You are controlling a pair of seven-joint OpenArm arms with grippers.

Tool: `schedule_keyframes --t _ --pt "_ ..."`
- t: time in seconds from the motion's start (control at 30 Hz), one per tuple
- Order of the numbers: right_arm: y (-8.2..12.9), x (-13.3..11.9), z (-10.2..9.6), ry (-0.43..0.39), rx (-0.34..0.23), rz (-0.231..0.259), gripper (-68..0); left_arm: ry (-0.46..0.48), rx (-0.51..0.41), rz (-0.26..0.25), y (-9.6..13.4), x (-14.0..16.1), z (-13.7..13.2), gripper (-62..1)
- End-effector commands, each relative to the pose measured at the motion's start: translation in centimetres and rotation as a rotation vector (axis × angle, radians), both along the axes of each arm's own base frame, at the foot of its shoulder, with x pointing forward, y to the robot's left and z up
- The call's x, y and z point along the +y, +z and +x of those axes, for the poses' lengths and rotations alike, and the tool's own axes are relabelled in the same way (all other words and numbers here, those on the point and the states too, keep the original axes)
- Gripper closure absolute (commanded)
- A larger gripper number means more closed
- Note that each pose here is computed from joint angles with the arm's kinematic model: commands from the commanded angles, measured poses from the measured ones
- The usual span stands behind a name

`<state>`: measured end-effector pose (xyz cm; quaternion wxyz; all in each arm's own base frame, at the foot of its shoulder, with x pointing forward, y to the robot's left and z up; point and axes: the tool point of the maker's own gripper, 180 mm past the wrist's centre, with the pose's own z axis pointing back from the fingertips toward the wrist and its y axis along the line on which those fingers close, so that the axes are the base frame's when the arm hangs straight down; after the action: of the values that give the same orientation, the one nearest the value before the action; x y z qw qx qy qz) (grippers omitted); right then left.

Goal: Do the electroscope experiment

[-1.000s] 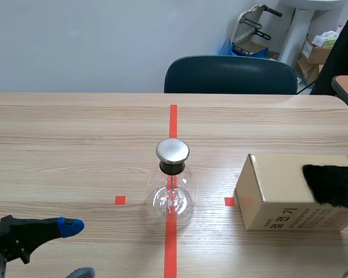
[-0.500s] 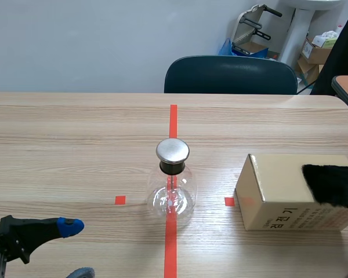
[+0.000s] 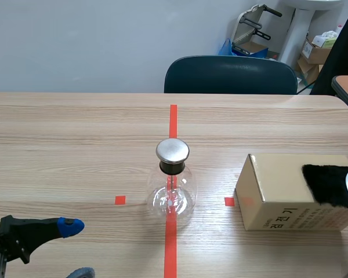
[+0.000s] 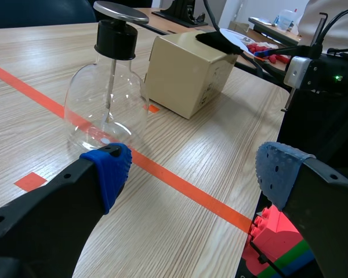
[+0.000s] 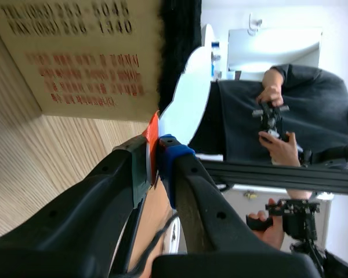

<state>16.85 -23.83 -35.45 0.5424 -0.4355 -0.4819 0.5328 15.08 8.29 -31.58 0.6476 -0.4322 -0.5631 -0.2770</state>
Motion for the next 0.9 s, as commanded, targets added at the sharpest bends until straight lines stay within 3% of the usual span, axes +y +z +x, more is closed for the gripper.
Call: schedule_keyframes --t 0.0,0.07,0.13,0.2,0.3,0.37,0.43,0.53,0.6,0.67,0.8,0.87 --pt "1.0 1.5 0.1 0.105 -0.047 -0.022 -1.7 -0.001 -0.009 -0.025 0.6 -0.3 0.0 -46.9" --pt "1.0 3.1 -0.2 0.196 -0.051 -0.009 -1.7 -0.002 -0.009 -0.025 0.6 -0.3 0.0 -46.9" --pt "1.1 3.6 -0.3 0.222 -0.051 -0.004 -1.7 -0.002 -0.009 -0.025 0.6 -0.3 0.0 -46.9" --pt "1.0 2.6 -0.2 0.161 -0.05 -0.005 -1.7 -0.002 -0.009 -0.024 0.6 -0.3 0.0 -46.9" --pt "0.9 -0.4 0.2 0.004 -0.044 -0.03 -1.7 -0.002 -0.009 -0.023 0.5 -0.3 0.0 -46.9" --pt "1.0 -1.2 0.2 -0.031 -0.046 -0.04 -1.7 -0.001 -0.009 -0.024 0.5 -0.3 0.0 -46.9" --pt "1.1 -0.4 0.2 0.016 -0.047 -0.039 -1.7 -0.001 -0.009 -0.023 0.5 -0.3 0.0 -46.9" --pt "1.1 2.6 -0.2 0.179 -0.05 -0.017 -1.7 -0.001 -0.009 -0.023 0.5 -0.3 0.0 -46.9" --pt "1.2 3.7 -0.5 0.241 -0.052 -0.008 -1.7 -0.002 -0.009 -0.021 0.5 -0.2 0.0 -46.9" --pt "1.2 3.0 -0.3 0.2 -0.054 -0.007 -1.7 -0.002 -0.009 -0.019 0.5 -0.1 0.0 -46.9" --pt "1.1 -0.9 0.2 -0.018 -0.051 -0.028 -1.7 -0.002 -0.009 -0.019 0.5 -0.1 0.0 -46.9" --pt "1.1 -1.2 0.2 -0.034 -0.05 -0.03 -1.7 -0.002 -0.009 -0.019 0.5 -0.1 0.0 -46.9"
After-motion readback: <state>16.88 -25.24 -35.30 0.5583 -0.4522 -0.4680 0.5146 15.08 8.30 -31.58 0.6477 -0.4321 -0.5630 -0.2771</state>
